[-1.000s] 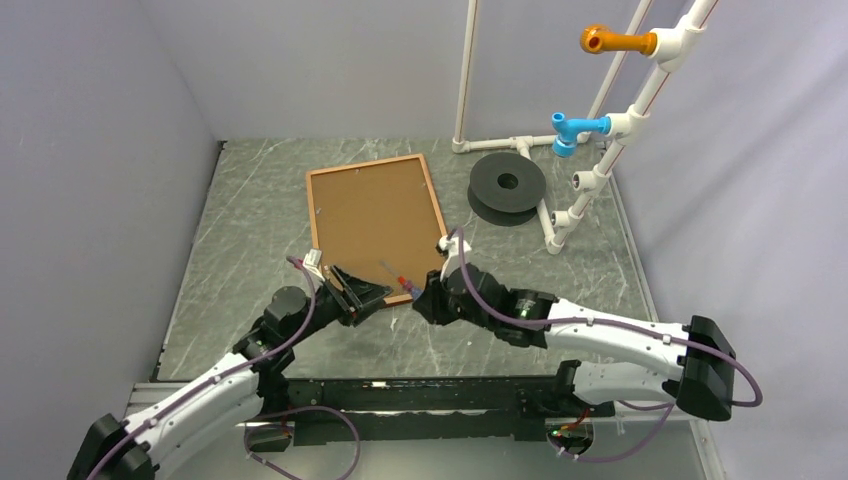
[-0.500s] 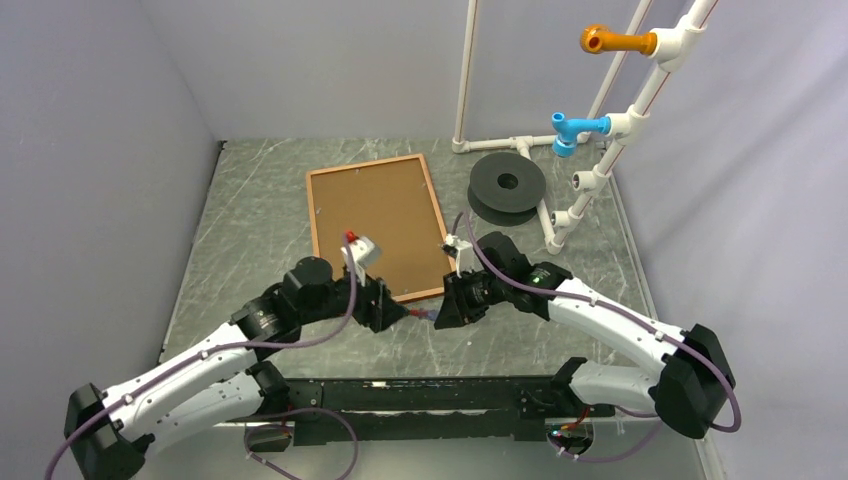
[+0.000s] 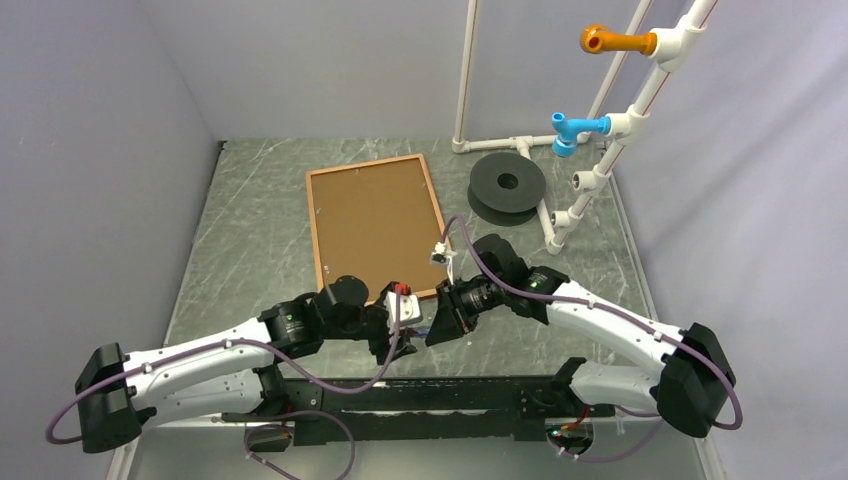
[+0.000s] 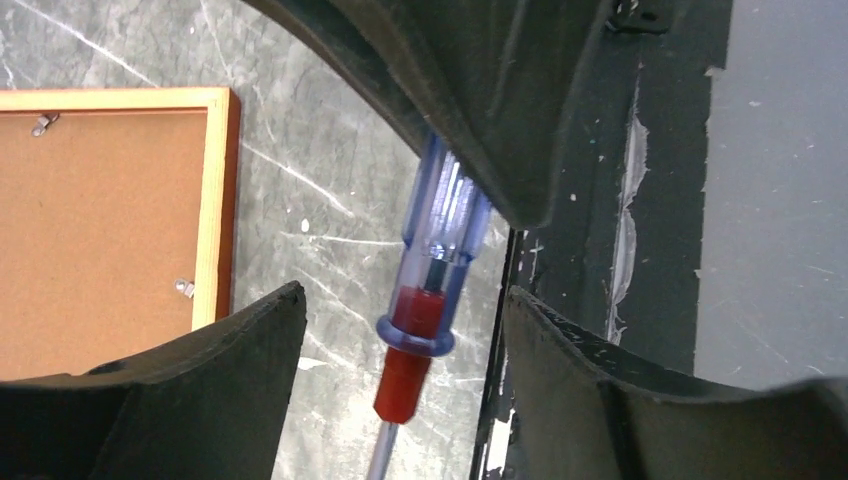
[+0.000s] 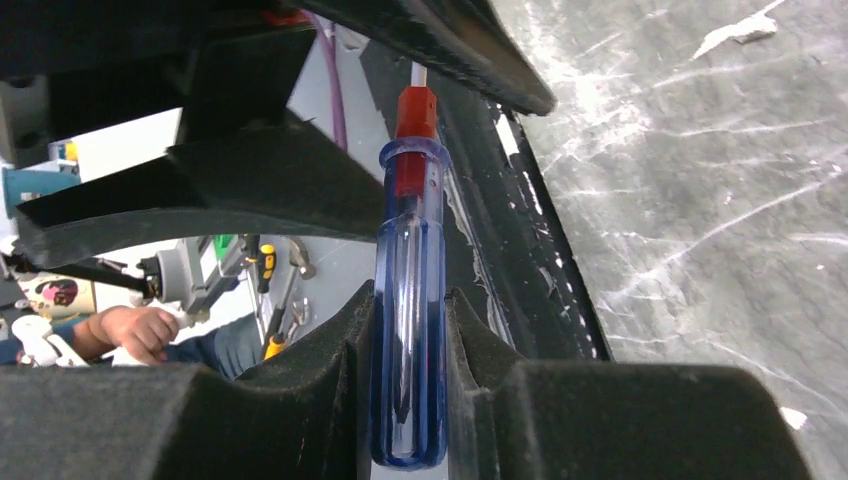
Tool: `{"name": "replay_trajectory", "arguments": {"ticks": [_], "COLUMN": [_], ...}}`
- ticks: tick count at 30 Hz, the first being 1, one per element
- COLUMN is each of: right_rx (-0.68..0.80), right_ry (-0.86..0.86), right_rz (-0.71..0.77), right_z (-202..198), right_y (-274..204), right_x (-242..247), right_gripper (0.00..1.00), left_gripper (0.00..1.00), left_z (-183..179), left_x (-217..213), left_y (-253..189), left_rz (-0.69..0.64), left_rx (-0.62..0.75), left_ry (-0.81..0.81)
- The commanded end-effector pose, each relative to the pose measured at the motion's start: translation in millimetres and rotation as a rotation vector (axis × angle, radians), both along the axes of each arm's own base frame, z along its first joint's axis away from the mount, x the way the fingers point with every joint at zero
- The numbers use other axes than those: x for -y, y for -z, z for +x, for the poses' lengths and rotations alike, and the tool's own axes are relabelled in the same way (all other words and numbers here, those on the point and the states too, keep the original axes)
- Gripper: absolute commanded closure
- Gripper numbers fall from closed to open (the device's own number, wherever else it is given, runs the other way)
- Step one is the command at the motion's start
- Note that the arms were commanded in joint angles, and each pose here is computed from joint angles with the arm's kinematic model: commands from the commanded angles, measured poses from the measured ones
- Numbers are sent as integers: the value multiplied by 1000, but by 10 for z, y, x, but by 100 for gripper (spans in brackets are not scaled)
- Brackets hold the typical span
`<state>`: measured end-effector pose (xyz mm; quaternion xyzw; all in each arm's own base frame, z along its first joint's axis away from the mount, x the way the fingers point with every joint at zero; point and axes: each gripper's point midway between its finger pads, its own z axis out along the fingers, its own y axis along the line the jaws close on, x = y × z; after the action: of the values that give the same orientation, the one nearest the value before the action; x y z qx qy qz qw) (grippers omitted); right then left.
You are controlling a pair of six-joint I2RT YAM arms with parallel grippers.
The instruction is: Take the photo out of the frame
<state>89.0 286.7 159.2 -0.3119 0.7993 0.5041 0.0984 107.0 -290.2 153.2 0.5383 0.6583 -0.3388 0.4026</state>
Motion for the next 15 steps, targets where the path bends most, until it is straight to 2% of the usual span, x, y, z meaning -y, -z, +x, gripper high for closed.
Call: {"name": "replay_trajectory", "arguments": {"ticks": [1, 3, 7, 10, 11, 13, 15], "right_rx": [26, 30, 44, 58, 58, 57, 47], "right_ry": [-55, -51, -15, 54, 86, 189, 313], "right_rz": [95, 98, 109, 135, 147, 171, 205], "right_z": [-36, -41, 0, 102, 147, 279, 436], "right_y": [-186, -189, -199, -245, -273, -344, -417], "right_x": [-103, -99, -110, -165, -186, -229, -251], "right_gripper": [100, 100, 100, 78, 67, 50, 38], "left_gripper": [29, 41, 73, 92, 96, 100, 100], "left_z": [137, 150, 168, 162, 158, 181, 216], "left_x": [39, 7, -68, -99, -102, -107, -107], "left_y": [-144, -111, -108, -130, -144, -198, -259], "left_rz": [-7, -8, -27, -56, -71, -107, -144], "left_rx": [107, 105, 97, 78, 71, 64, 58], "left_ry": [-10, -31, -80, -112, -120, -153, -188]}}
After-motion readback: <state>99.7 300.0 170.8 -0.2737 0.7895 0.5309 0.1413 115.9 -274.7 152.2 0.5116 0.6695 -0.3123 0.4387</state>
